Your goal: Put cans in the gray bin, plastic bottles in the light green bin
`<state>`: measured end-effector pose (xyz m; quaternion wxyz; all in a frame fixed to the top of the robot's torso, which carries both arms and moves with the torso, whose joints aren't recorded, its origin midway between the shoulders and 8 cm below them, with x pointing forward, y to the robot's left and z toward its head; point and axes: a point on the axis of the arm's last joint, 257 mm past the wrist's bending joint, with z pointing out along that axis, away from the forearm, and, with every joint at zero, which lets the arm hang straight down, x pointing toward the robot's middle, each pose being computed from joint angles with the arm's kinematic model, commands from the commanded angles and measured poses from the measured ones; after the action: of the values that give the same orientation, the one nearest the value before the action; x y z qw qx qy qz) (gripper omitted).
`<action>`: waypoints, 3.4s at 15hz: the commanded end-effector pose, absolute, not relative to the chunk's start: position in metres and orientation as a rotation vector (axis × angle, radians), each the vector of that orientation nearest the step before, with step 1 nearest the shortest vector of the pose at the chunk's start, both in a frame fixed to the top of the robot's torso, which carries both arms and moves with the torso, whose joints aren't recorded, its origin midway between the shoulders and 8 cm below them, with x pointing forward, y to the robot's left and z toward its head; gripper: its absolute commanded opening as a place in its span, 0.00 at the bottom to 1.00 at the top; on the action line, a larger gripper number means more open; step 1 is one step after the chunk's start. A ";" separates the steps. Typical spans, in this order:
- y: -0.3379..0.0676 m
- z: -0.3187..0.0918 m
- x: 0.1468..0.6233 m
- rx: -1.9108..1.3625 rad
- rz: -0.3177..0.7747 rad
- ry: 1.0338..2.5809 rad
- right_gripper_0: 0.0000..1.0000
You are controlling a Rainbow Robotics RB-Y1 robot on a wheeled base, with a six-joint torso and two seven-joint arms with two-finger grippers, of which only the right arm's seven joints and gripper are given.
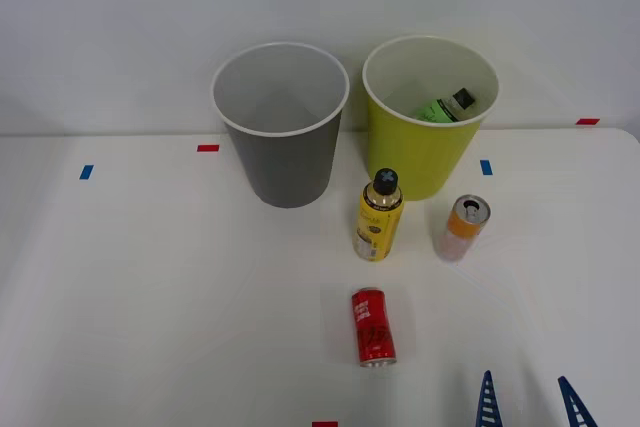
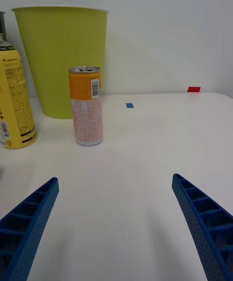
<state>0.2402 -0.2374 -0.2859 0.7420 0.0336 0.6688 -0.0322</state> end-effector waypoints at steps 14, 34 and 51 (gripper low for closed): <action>-0.237 -0.286 0.240 0.074 -0.070 1.466 0.80; -0.237 -0.286 0.240 0.074 -0.070 1.466 0.80; -0.229 -0.266 0.261 0.079 0.003 1.366 1.00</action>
<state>0.2553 -0.2275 -0.2671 0.7737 0.0311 0.6328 -0.0018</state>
